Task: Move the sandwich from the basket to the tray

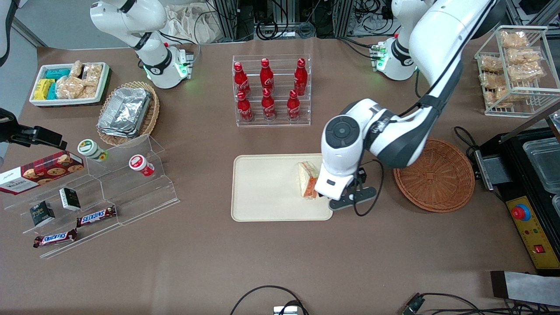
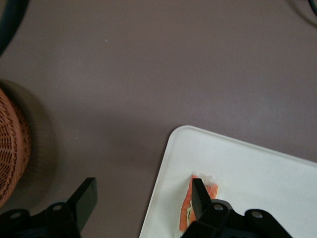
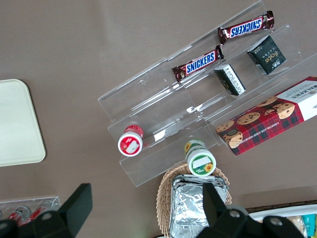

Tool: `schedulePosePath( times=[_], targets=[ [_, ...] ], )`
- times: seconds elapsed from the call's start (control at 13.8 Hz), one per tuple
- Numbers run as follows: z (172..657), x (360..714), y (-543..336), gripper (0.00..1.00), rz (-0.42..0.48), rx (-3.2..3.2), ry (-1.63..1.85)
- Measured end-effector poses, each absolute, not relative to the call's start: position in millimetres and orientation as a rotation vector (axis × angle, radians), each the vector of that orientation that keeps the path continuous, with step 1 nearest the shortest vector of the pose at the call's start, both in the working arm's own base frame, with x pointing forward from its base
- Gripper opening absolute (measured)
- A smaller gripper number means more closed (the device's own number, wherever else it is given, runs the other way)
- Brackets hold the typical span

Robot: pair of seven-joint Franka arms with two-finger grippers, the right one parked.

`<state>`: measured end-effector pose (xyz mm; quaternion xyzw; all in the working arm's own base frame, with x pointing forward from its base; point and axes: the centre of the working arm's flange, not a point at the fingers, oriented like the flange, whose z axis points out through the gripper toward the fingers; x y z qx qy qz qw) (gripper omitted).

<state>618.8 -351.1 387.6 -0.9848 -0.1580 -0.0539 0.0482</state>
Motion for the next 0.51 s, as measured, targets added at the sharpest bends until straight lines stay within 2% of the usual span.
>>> schedulePosePath(
  times=[0.15, 0.22, 0.51],
  targets=[
    [416.1, 635.1, -317.7, 0.89, -0.182, -3.012, -0.598],
    [431.4, 641.7, -298.5, 0.99, -0.202, -3.007, -0.651],
    [465.0, 650.1, -253.7, 1.00, -0.219, -2.978, -0.770]
  ],
)
